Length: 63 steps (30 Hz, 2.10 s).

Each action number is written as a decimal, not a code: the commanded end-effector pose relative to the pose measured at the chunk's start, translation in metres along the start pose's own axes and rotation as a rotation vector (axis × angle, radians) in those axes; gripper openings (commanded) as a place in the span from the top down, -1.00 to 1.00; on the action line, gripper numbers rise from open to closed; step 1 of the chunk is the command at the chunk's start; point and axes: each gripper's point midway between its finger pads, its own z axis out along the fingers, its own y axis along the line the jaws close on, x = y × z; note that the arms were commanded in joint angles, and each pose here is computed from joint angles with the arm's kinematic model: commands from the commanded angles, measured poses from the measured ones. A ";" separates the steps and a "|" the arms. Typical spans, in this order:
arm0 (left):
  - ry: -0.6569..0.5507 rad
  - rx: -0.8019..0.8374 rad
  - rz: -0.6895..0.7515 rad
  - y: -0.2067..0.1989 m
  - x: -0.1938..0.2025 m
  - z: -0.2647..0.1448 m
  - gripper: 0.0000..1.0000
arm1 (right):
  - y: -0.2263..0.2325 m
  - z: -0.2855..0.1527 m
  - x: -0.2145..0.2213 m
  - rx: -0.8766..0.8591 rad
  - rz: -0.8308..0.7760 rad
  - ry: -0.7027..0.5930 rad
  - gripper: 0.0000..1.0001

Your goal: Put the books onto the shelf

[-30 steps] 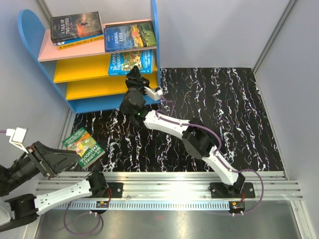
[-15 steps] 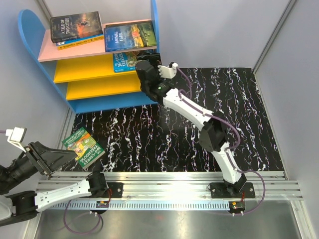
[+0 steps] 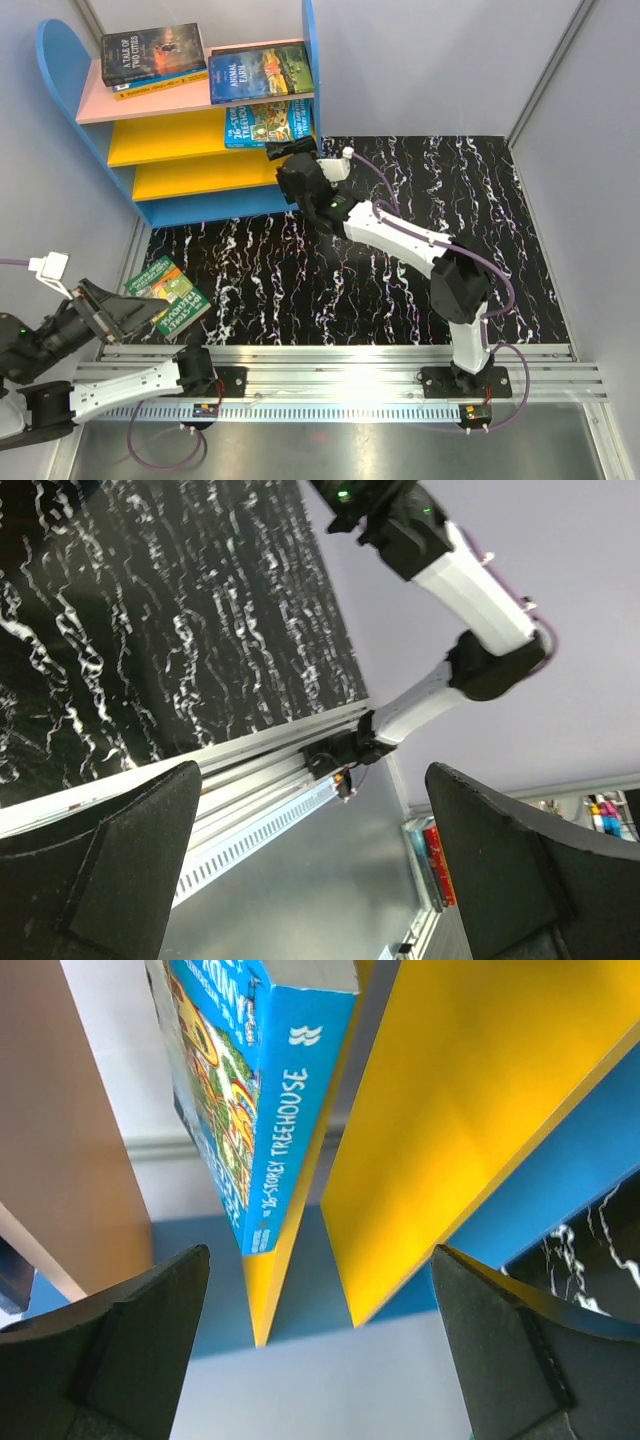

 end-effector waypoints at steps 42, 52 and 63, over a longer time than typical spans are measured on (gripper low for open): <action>-0.290 -1.249 -0.327 0.262 -0.003 0.092 -0.97 | -0.195 -0.270 0.013 0.317 -0.484 1.419 -0.99; -0.418 -1.492 -0.412 0.317 -0.061 0.041 -0.98 | -0.205 -0.301 -0.008 0.397 -0.526 1.441 -0.99; -0.529 -1.499 -0.505 0.385 -0.068 0.015 -0.94 | -0.197 -0.303 -0.031 0.508 -0.649 1.387 -1.00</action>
